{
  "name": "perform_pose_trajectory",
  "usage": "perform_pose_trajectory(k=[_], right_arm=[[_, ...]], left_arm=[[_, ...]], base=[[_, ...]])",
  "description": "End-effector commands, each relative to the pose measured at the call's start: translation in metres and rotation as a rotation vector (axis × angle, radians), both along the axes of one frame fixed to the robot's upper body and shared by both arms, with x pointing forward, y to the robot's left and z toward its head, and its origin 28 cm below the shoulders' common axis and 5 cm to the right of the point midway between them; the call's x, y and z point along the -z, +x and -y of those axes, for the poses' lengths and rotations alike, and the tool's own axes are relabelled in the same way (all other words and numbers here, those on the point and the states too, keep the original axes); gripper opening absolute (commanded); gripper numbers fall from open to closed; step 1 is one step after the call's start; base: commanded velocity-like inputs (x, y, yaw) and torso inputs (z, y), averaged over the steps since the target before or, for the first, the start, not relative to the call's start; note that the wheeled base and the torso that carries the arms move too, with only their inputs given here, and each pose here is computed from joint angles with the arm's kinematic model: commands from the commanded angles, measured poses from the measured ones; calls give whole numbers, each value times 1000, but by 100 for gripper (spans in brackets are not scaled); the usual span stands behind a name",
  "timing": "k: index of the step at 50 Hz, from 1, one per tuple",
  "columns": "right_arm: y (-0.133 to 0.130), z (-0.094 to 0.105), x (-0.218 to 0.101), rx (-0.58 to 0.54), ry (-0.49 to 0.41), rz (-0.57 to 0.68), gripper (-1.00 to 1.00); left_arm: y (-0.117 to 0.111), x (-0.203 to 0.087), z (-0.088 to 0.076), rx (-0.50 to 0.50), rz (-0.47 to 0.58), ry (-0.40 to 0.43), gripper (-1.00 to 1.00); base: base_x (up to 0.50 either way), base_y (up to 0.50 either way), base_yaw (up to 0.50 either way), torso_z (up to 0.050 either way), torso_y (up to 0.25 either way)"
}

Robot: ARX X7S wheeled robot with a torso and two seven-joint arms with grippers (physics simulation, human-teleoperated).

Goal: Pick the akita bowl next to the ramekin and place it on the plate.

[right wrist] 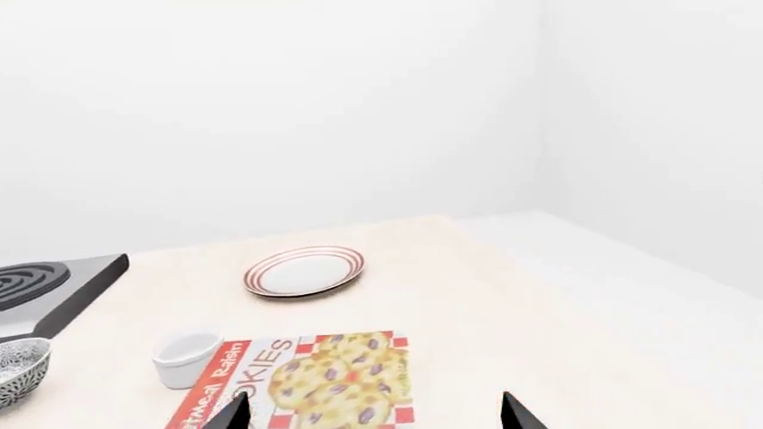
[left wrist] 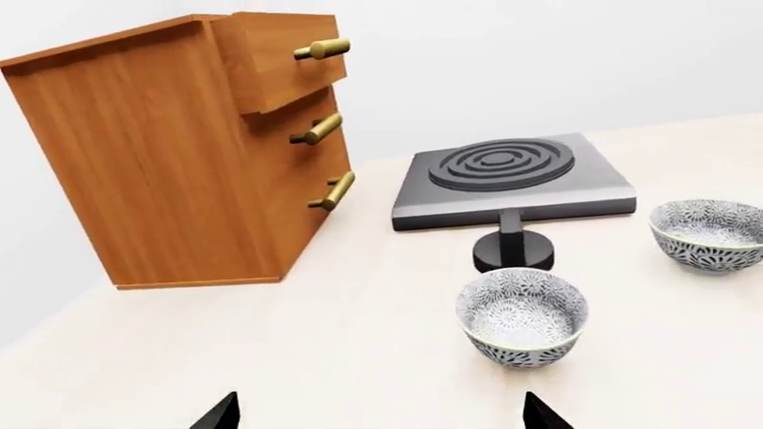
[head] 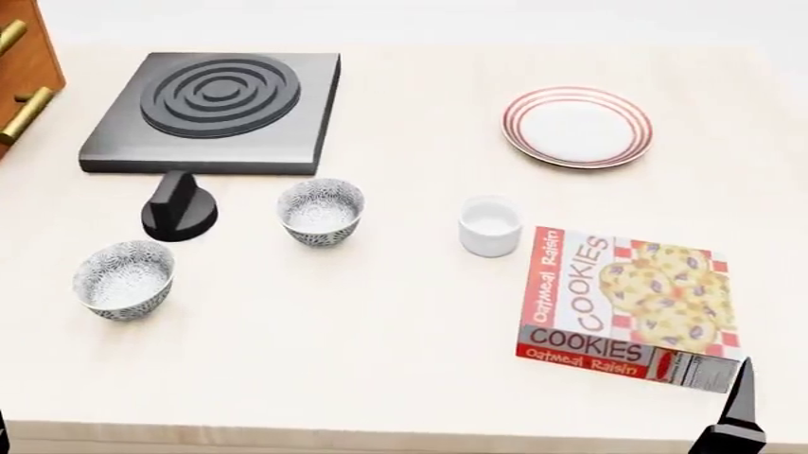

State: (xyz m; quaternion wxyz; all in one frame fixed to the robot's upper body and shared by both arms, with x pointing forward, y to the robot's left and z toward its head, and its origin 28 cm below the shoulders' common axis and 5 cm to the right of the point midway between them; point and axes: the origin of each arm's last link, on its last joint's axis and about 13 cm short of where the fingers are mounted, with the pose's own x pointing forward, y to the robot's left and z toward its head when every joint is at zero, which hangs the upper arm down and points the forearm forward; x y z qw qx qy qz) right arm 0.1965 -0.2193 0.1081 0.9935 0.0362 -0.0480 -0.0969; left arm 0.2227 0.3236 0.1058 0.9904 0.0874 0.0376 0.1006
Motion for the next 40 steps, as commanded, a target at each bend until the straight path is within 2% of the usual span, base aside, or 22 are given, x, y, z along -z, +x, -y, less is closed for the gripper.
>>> perform_pose_trajectory(k=[1, 40], right_arm=[[-1, 2, 2, 18, 7, 5, 100], [-1, 2, 2, 17, 7, 5, 100]], left_arm=[[-1, 1, -1, -1, 17, -30, 100], [-2, 1, -2, -4, 22, -36, 100]], base=[[0, -211, 0, 0, 0], [0, -208, 0, 0, 0]])
